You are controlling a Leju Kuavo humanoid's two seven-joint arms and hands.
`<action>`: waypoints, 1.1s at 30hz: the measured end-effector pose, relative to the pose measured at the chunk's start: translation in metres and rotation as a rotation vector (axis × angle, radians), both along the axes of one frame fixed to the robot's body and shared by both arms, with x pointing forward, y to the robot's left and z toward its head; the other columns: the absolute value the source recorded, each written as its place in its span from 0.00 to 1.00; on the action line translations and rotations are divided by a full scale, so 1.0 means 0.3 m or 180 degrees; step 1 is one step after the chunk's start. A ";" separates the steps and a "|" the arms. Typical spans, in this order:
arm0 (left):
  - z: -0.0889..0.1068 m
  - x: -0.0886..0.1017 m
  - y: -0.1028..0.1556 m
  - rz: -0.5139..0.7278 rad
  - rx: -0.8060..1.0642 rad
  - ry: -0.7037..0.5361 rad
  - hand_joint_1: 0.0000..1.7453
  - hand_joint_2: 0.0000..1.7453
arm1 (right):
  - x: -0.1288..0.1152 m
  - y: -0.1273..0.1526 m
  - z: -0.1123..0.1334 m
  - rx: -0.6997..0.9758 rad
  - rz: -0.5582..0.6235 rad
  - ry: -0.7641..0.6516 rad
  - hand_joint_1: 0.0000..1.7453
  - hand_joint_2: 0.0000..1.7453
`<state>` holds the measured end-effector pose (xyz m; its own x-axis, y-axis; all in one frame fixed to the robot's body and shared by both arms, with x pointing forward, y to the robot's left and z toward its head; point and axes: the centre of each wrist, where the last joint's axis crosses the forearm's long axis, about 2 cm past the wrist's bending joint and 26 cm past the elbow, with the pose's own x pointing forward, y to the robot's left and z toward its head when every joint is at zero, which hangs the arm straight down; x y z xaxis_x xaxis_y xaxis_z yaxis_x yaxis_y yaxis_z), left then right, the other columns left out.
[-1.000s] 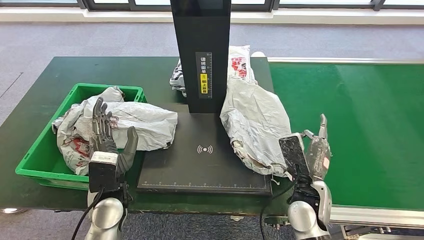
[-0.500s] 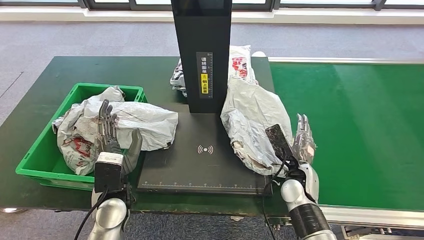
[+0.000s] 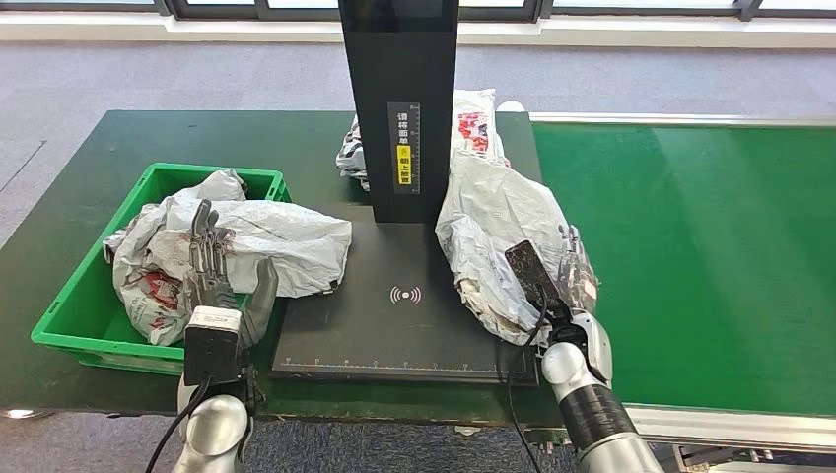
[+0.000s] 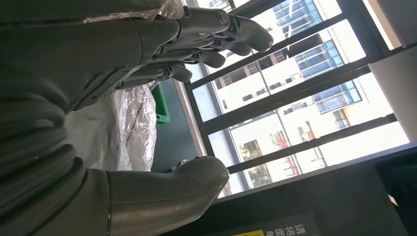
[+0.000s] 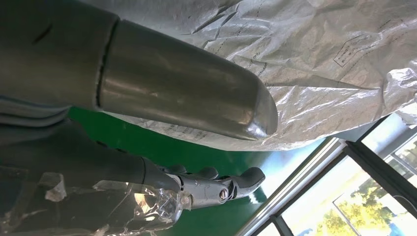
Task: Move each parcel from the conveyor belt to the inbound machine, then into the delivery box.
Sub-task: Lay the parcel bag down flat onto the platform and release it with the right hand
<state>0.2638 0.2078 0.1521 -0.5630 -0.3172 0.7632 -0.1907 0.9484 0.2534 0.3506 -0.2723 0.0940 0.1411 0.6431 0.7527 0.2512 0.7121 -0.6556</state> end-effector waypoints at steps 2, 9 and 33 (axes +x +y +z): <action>0.000 0.000 0.001 0.0001 0.0001 -0.0002 0.00 1.00 | 0.000 0.002 -0.001 0.0004 0.0002 0.0006 0.00 0.00; 0.000 -0.001 0.002 0.0003 0.0005 -0.0004 0.00 1.00 | 0.000 0.002 -0.003 0.0007 0.0004 0.0013 0.00 0.00; 0.003 0.005 0.002 -0.0106 0.0024 -0.0010 0.00 1.00 | -0.022 0.245 -0.005 0.0785 0.1727 0.0685 0.00 1.00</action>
